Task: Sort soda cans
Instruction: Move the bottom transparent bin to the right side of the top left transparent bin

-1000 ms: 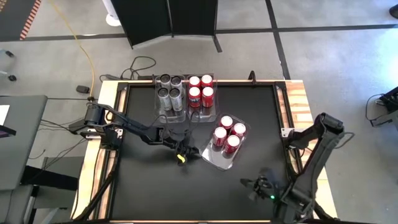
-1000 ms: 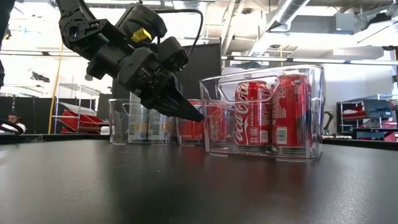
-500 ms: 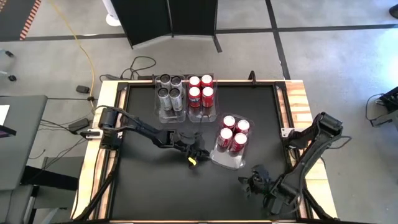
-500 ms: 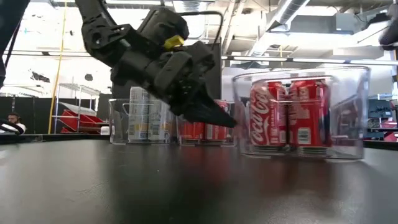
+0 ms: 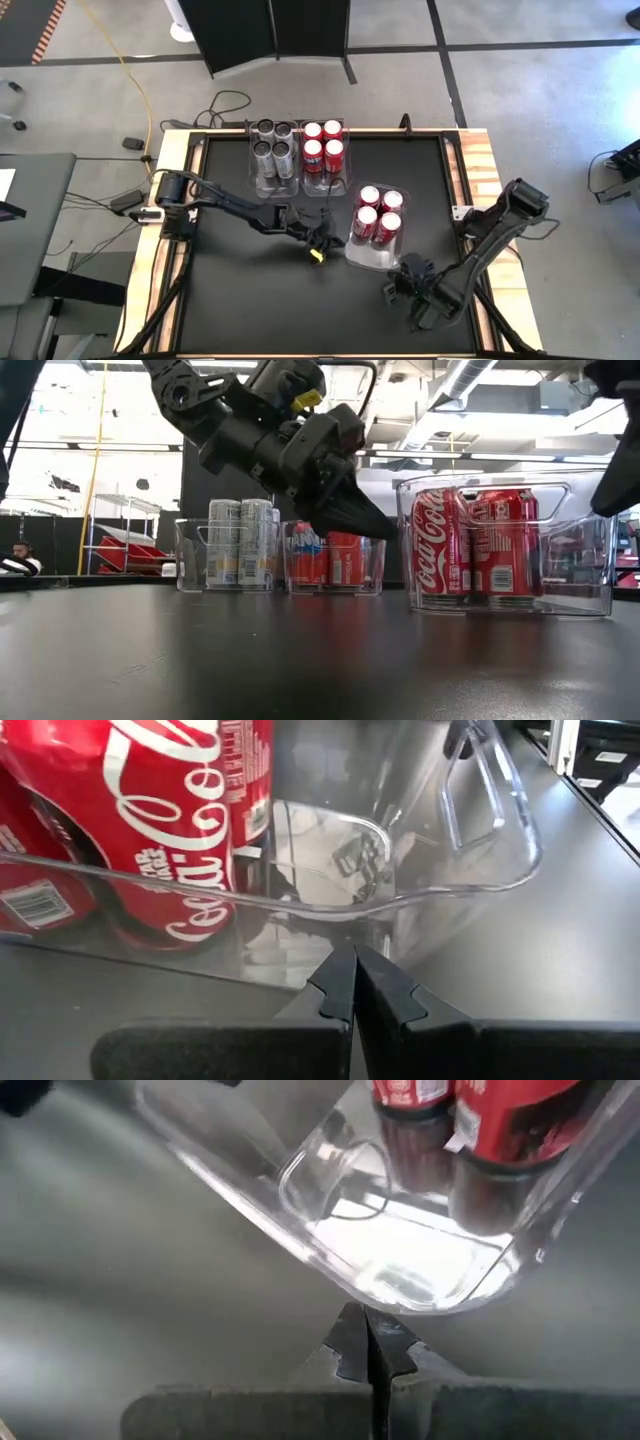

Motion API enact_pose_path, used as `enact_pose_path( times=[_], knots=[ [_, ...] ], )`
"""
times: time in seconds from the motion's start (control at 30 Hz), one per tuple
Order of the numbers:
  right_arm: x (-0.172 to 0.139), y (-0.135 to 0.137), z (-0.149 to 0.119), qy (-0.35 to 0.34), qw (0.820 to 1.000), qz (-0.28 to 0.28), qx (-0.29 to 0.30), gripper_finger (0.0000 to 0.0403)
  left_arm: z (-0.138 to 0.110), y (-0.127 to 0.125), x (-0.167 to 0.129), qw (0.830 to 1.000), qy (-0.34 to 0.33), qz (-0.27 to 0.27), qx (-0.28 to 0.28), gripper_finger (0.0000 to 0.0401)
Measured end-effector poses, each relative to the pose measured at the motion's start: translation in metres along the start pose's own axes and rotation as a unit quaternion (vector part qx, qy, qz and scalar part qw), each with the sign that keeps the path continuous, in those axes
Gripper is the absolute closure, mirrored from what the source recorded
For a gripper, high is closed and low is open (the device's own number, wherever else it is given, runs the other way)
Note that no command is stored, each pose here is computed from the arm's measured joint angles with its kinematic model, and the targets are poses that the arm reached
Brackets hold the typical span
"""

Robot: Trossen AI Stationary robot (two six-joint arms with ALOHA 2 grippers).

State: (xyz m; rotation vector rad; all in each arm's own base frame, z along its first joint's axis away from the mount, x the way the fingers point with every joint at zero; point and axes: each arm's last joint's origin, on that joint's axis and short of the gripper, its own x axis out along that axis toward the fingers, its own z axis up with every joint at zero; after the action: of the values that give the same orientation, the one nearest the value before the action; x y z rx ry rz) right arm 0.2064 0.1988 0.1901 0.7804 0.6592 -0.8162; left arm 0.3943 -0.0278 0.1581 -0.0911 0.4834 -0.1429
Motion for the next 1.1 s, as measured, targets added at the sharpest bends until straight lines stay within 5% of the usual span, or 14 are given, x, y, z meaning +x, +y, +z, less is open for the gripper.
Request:
enact_pose_path(
  times=[0.47, 1.1],
  knots=[
    [0.018, -0.013, 0.033, -0.045, 0.991, -0.121, -0.046, 0.0403, 0.0, -0.007, 0.0, 1.0, 0.002, -0.008, -0.025, 0.0401],
    [0.05, -0.056, 0.087, -0.032, 0.989, -0.127, -0.065, 0.0403, 0.007, -0.033, -0.013, 0.999, 0.02, -0.034, -0.028, 0.0401]
  ],
)
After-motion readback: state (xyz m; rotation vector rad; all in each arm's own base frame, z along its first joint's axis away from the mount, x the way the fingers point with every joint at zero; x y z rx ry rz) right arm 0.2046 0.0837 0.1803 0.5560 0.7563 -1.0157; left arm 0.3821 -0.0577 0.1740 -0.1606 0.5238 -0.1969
